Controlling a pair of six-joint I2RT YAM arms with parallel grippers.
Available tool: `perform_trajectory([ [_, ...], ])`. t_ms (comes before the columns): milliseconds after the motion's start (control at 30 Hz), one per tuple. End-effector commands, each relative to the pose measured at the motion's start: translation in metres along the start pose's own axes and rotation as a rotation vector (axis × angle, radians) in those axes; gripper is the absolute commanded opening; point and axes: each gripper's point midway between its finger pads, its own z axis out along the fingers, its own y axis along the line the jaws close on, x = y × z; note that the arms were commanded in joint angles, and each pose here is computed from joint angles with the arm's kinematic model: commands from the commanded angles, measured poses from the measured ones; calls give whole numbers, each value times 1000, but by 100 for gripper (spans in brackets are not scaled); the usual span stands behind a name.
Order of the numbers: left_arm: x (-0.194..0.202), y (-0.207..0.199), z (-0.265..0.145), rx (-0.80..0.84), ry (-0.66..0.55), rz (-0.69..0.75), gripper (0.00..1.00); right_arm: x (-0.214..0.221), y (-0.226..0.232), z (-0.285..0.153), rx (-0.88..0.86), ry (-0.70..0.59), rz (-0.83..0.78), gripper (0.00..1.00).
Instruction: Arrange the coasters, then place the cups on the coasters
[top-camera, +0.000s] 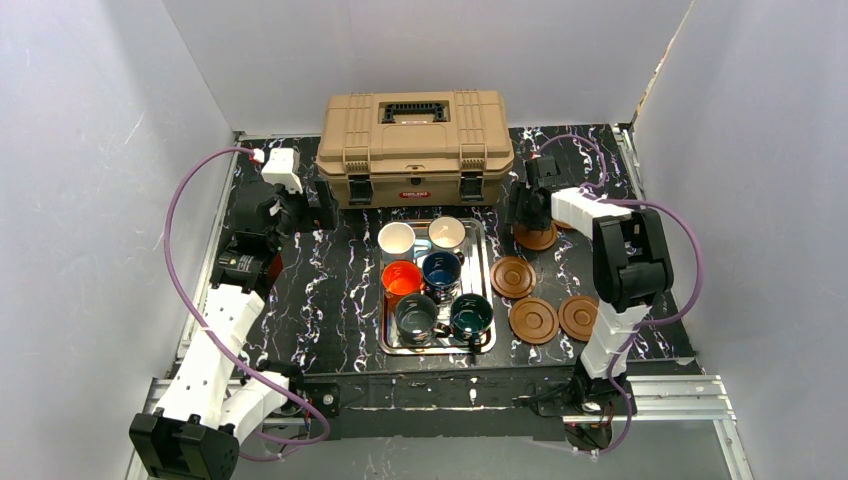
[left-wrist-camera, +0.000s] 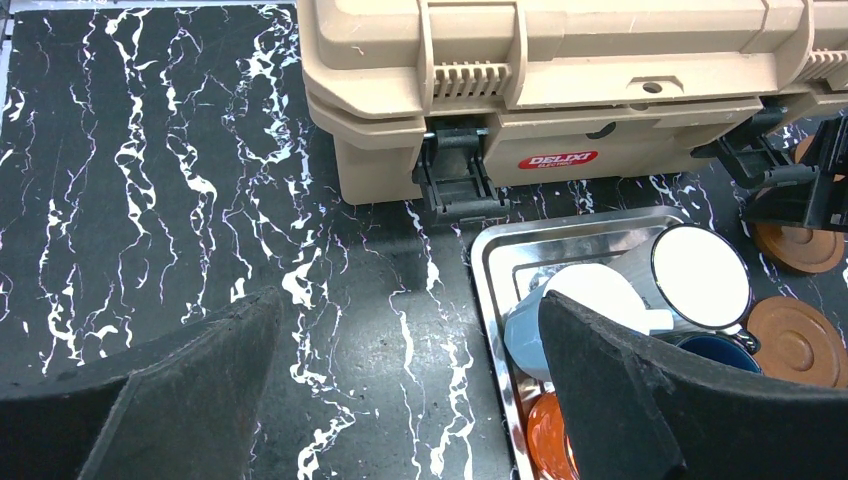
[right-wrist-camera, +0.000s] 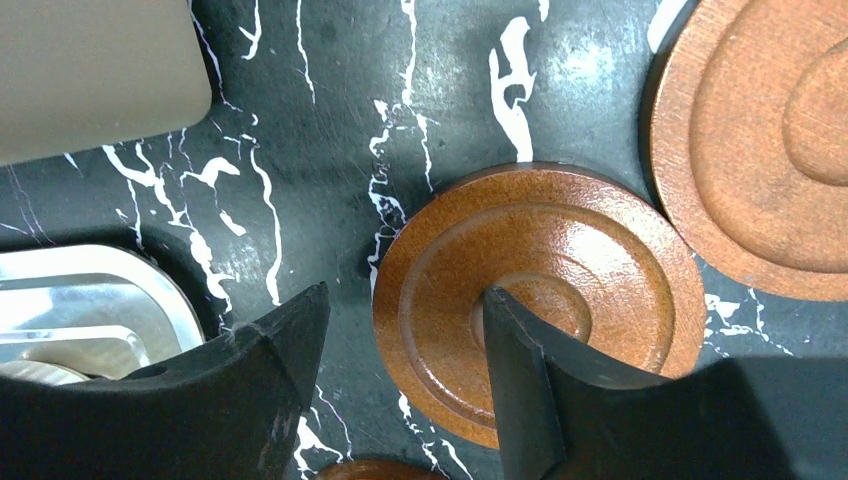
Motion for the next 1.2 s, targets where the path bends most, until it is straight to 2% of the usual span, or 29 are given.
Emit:
perform_trajectory([
  [0,-3,-1,0,5,-6,8,98,2,11,17,-33,12,13,66],
  [600,-2,-1,2,3,0,10,98,-25,24,24,-58,-32,-21,65],
  [733,-2,-1,2,5,0,9,98,-32,30,5,-100,-57,-49,74],
  [833,-2,-3,2,12,-1,6,98,-37,29,-15,-102,-66,-76,77],
  [967,-3,-4,0,18,-8,4,98,-45,13,-37,-66,-102,-80,79],
  [1167,-4,-4,0,19,-9,3,98,-56,-31,-51,23,-125,-13,76],
])
